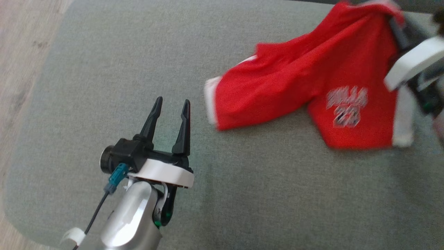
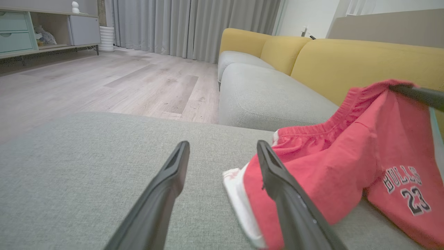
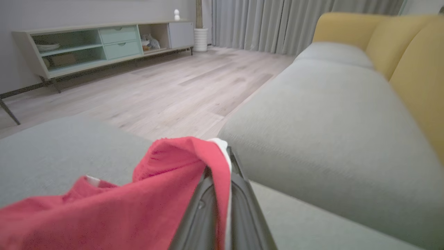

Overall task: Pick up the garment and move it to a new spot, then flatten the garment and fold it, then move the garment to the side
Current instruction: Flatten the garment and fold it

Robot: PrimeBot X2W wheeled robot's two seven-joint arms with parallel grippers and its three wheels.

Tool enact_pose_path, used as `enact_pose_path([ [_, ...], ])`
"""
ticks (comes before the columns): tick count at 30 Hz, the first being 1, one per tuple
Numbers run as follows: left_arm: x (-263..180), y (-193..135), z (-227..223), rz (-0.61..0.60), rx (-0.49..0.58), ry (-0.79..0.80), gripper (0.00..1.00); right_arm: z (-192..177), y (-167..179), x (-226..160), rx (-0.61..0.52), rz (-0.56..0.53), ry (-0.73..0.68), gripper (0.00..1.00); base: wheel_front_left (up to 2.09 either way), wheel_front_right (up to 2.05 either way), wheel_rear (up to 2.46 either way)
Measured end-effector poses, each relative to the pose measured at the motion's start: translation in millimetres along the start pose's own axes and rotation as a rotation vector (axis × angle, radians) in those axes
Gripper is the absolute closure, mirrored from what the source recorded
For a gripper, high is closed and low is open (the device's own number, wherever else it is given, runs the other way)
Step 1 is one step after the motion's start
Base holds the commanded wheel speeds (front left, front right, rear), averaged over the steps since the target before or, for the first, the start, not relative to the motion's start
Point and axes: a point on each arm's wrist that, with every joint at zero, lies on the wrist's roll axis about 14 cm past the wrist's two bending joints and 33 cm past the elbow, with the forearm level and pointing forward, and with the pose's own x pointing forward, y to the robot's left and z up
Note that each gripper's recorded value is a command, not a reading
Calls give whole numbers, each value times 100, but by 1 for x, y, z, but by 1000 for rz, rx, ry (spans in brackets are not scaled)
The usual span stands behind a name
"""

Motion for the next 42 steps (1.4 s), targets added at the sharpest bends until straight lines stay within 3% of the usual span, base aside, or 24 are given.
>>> enact_pose_path([
  [7, -3, -7, 16, -21, -18, -45, 0, 113, -42, -7, -162, -82, -226, 100, 0, 0, 0],
  [11, -9, -8, 25, -15, -21, -69, 0, 177, -34, -14, -228, -77, -372, 100, 0, 0, 0],
  [14, -15, -7, 25, -8, -25, -72, 0, 193, -6, -14, -274, -17, -413, 100, 0, 0, 0],
  [18, -18, -7, 25, -5, -28, -72, 0, 160, 61, -3, -309, 150, -363, 100, 0, 0, 0],
  [22, -17, -7, 23, -5, -28, -69, 0, 70, 138, -5, -274, 343, -182, 100, 0, 0, 0],
  [28, -15, -9, 17, -13, -29, -50, 0, -58, 250, -60, -162, 611, 115, 100, 0, 0, 0],
  [30, -14, -11, 15, -18, -29, -45, 0, -80, 264, -73, -149, 638, 170, 0, 0, 0, 0],
  [38, -9, -21, 13, -47, -33, -41, 0, -84, 255, -72, -73, 563, 164, 0, 0, 0, 0],
  [42, -8, -31, 17, -76, -36, -50, 0, -60, 217, -61, 4, 418, 96, 0, 0, 0, 0],
])
